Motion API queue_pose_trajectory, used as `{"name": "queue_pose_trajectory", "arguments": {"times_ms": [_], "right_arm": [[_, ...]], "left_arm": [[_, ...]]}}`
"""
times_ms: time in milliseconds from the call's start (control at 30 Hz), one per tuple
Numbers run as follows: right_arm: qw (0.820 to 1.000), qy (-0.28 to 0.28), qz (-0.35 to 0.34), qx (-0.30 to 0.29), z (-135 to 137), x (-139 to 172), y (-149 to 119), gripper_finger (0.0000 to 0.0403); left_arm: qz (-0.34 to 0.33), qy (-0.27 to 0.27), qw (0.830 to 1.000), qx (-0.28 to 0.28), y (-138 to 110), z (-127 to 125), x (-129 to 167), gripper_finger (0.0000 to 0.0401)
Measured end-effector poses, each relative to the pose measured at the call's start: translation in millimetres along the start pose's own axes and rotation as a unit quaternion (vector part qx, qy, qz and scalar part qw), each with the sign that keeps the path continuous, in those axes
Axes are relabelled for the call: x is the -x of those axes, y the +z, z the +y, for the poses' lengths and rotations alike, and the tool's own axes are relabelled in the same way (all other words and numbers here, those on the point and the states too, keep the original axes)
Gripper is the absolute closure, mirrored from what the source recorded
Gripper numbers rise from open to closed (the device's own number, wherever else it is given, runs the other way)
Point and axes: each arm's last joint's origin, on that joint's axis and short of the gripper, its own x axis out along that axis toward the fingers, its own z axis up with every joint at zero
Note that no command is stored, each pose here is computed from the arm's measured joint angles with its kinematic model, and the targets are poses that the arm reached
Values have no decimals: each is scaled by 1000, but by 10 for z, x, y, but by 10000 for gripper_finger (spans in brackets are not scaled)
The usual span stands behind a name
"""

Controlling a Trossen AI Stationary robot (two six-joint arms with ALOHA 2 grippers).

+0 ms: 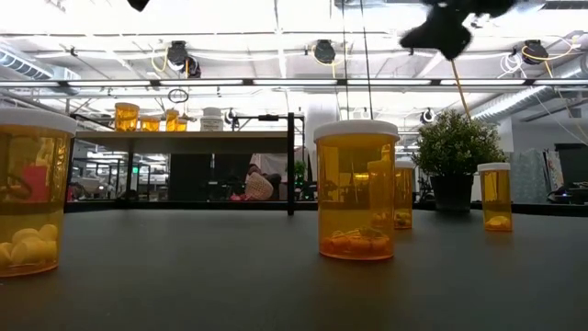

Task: Pick and place medicine bottles onto shelf by color
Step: Put the white pill bottle on the shelf aligned with the other white pill bottle

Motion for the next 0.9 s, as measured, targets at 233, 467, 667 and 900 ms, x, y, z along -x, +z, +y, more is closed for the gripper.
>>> {"name": "queue_pose_trajectory", "arguments": {"times_ms": [233,467,667,900], "right_arm": [[994,49,98,-27,230,109,-258,124],[977,82,185,-68,450,278,-502,124],[965,92,220,-108,598,405,-636,124],[955,89,249,-132,753,376,-787,124]], "left_arm": [[-9,-25,999,21,-16,-274,-210,377],[-29,-29,999,32,-13,-434,-450,377],[-25,-16,999,37,-38,-441,-609,377],[-28,-5,998,51,-31,-401,-679,377]]}}
